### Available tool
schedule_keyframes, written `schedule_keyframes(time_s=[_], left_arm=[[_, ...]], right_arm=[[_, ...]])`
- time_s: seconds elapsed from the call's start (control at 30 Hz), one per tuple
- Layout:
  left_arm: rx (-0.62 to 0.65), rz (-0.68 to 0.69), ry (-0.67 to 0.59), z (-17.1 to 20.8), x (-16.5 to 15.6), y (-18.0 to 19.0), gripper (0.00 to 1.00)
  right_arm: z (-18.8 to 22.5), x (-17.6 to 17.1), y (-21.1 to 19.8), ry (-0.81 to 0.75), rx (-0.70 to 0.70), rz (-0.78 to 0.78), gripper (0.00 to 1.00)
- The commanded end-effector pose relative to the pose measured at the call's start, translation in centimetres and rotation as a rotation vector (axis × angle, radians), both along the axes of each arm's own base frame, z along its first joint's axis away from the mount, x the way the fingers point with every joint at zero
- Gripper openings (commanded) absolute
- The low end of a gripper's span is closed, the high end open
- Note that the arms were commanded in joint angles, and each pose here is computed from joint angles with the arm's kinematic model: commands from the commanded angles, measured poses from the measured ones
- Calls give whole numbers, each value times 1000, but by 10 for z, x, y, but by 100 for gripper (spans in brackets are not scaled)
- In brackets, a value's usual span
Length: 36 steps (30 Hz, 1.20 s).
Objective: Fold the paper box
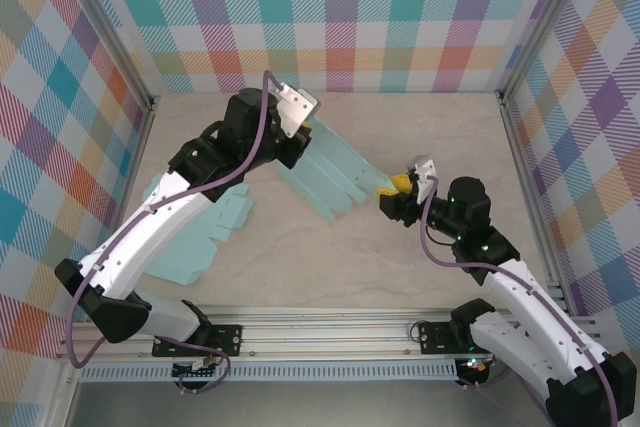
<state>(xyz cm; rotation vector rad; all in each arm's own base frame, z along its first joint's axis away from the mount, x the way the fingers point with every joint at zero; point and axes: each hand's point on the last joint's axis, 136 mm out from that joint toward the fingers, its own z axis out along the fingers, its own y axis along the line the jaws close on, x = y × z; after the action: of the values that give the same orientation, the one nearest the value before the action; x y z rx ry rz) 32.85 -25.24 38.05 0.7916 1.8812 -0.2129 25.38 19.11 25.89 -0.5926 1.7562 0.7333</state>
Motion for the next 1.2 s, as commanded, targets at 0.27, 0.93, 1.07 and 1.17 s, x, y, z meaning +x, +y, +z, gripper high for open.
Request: schedule_keyframes(time_s=[0.27,0.93,1.07,1.17], left_arm=[[-52,50,-29,21,9,0,0],[48,-25,-47,12,-3,7,12],[134,-137,-84,4,-9,17,42],[115,-219,-129,18,-17,28,64]], right_arm=[[20,-6,6,-75,33,39,47],[20,6,8,-110,-60,48,0],[12,-6,5,-73,-151,86,0],[6,-11,3,-3,-196,105,0]])
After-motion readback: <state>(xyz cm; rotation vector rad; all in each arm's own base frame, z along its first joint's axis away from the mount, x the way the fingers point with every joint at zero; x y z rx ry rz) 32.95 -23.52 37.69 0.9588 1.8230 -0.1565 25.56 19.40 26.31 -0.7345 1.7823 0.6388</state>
